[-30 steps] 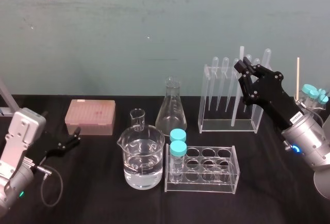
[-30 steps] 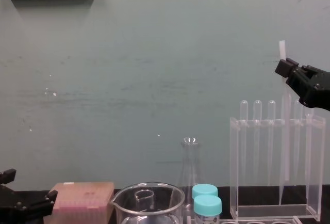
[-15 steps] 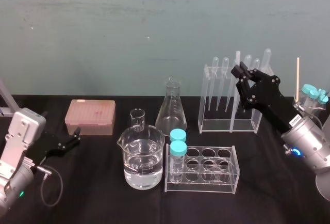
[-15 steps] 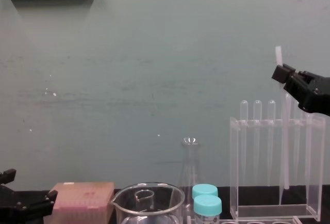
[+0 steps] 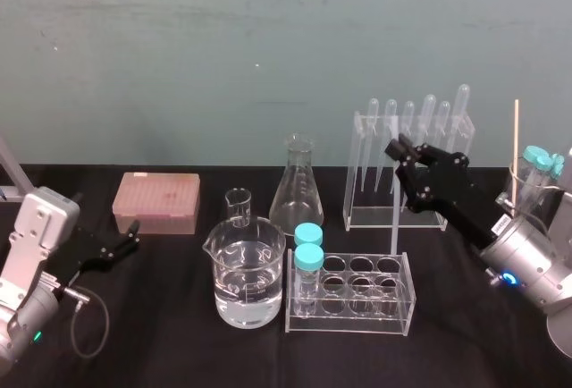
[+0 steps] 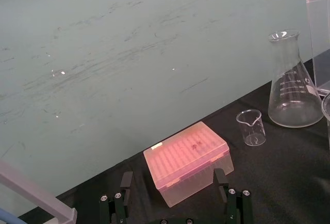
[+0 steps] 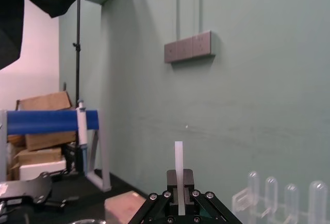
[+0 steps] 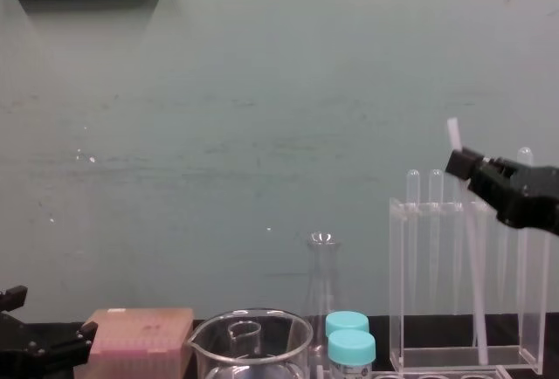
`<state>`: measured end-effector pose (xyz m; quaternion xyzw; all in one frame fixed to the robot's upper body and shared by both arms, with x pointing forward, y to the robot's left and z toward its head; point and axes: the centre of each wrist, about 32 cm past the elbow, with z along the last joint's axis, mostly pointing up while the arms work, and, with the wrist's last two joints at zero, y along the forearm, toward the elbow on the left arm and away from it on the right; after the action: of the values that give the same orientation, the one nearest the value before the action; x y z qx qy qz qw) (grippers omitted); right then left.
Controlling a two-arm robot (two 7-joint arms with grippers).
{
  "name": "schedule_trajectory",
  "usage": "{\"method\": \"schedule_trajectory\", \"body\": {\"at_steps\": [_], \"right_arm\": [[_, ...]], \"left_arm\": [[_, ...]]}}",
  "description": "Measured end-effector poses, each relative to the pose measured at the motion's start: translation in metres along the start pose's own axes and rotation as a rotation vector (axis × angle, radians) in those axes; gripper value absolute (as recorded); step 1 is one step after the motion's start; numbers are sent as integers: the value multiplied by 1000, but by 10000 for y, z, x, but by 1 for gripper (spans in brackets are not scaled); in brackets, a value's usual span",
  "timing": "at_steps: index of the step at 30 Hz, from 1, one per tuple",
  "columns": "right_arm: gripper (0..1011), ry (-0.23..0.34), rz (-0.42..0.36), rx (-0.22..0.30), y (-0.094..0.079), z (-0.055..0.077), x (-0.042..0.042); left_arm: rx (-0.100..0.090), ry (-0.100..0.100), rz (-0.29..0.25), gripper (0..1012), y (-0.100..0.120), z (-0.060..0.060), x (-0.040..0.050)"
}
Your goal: Pick up the stirring rod with one hand, then place it down.
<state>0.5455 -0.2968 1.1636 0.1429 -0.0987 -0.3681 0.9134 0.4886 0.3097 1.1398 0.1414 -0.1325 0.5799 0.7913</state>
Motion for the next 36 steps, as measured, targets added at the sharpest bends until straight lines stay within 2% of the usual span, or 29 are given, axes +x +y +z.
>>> {"method": "schedule_trajectory", "body": {"at_steps": [7, 23, 36], "right_arm": [[62, 30, 28, -50, 5, -72, 5], [62, 37, 70, -137, 57, -274, 50], [62, 53, 84, -192, 77, -329, 55]], "left_arm": [[0, 0, 0, 1000, 0, 0, 0], [0, 0, 0, 1000, 0, 0, 0], [0, 0, 0, 1000, 0, 0, 0]]}}
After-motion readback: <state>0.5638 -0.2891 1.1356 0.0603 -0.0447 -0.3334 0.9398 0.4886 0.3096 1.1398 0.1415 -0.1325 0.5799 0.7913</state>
